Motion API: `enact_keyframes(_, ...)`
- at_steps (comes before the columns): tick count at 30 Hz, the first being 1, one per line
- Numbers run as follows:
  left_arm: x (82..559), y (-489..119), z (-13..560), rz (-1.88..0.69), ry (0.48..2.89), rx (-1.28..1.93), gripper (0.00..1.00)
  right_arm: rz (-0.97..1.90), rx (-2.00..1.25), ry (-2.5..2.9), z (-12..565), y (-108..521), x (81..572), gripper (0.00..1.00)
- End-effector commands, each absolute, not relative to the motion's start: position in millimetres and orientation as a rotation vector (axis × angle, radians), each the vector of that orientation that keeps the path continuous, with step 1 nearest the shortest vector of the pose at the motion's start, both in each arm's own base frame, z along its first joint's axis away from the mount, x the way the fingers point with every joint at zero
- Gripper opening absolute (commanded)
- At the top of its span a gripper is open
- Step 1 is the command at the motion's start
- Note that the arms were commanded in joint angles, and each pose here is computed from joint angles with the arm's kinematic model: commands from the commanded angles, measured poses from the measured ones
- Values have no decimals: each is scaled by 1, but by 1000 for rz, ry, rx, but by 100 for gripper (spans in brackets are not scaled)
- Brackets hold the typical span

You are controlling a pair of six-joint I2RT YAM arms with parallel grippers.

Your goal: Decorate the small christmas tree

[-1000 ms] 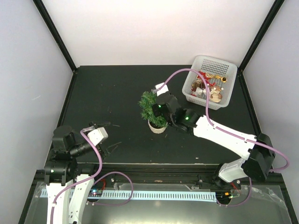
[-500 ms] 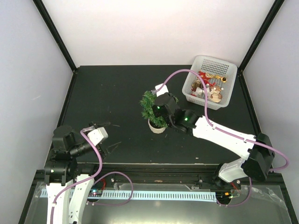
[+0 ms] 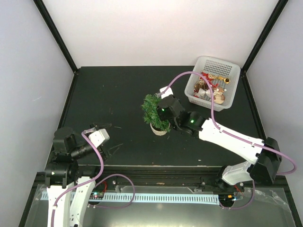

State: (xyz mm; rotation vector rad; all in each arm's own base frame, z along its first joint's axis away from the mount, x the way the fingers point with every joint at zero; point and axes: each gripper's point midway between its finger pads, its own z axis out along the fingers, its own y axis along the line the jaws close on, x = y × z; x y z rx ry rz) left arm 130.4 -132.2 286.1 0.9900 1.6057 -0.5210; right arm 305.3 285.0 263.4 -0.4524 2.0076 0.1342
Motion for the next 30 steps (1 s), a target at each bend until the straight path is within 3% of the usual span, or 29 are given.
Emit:
enact_keyframes(1,132,-131,288,-511,1603,972,99,134,-453,2025,263,275,298,51)
enact_keyframes(5,131,-130,289,-506,1601,970,99,191,-434,2004,276,275,293,65)
enact_keyframes(13,132,-130,288,-503,1602,967,99,333,-359,1905,318,265,282,84)
enact_keyframes(21,131,-130,289,-499,1596,966,99,305,-36,1846,330,193,297,83)
enact_keyframes(26,131,-130,290,-498,1597,963,99,219,256,1962,279,125,341,81)
enact_keyframes(30,132,-130,289,-498,1599,961,99,202,350,2064,241,106,379,81)
